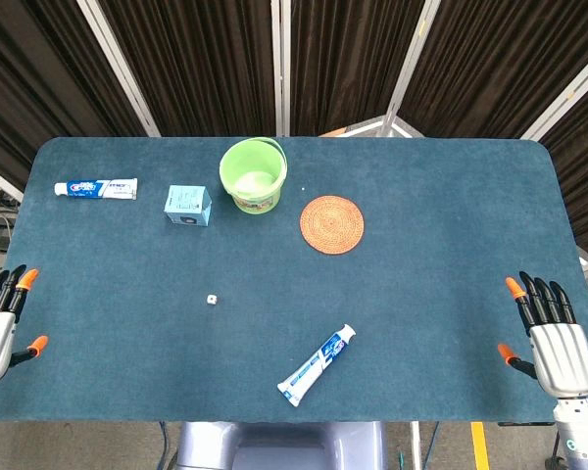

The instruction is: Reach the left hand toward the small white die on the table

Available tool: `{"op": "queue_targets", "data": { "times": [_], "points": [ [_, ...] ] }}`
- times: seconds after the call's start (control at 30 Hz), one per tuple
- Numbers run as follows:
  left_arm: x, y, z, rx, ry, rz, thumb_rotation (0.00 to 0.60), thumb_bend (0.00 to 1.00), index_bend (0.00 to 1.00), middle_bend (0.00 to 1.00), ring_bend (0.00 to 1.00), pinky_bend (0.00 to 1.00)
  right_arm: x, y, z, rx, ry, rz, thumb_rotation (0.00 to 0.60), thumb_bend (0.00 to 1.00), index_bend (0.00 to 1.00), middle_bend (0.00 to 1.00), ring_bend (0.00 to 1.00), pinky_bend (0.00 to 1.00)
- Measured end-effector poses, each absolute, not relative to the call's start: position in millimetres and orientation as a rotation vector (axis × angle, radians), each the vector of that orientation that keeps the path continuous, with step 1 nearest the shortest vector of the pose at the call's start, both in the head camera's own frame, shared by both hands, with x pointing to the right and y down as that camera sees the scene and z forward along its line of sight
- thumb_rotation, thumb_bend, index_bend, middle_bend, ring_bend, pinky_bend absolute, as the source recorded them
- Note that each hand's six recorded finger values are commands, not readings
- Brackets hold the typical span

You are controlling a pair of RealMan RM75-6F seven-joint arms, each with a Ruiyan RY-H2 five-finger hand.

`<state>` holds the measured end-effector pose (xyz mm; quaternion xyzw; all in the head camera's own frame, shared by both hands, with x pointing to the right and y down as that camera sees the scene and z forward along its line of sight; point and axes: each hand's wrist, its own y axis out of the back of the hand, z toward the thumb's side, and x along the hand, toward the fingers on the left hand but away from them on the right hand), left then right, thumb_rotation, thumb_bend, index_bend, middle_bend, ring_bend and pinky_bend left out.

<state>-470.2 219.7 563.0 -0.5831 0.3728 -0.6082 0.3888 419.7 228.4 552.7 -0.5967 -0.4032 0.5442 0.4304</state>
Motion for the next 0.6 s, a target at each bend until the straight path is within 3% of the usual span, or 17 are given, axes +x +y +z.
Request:
{"op": "queue_targets", "data": {
  "times": [0.43,0.6],
  "points": [
    [-467,219,568,-1.501,0.952,-1.535,0.600,0.19,0.00,0.00,0.00,0.00,417,232,553,-1.502,-1.000,1.358,0.600,0.08,0.00,0.00,0.00,0.00],
    [-450,217,580,-1.544,0.950,-1.519,0.600,0.28,0.13,0.00,0.00,0.00,415,234,555,-1.519,-0.989,1.364,0.600,0.08,0.00,0.00,0.00,0.00]
  ]
}}
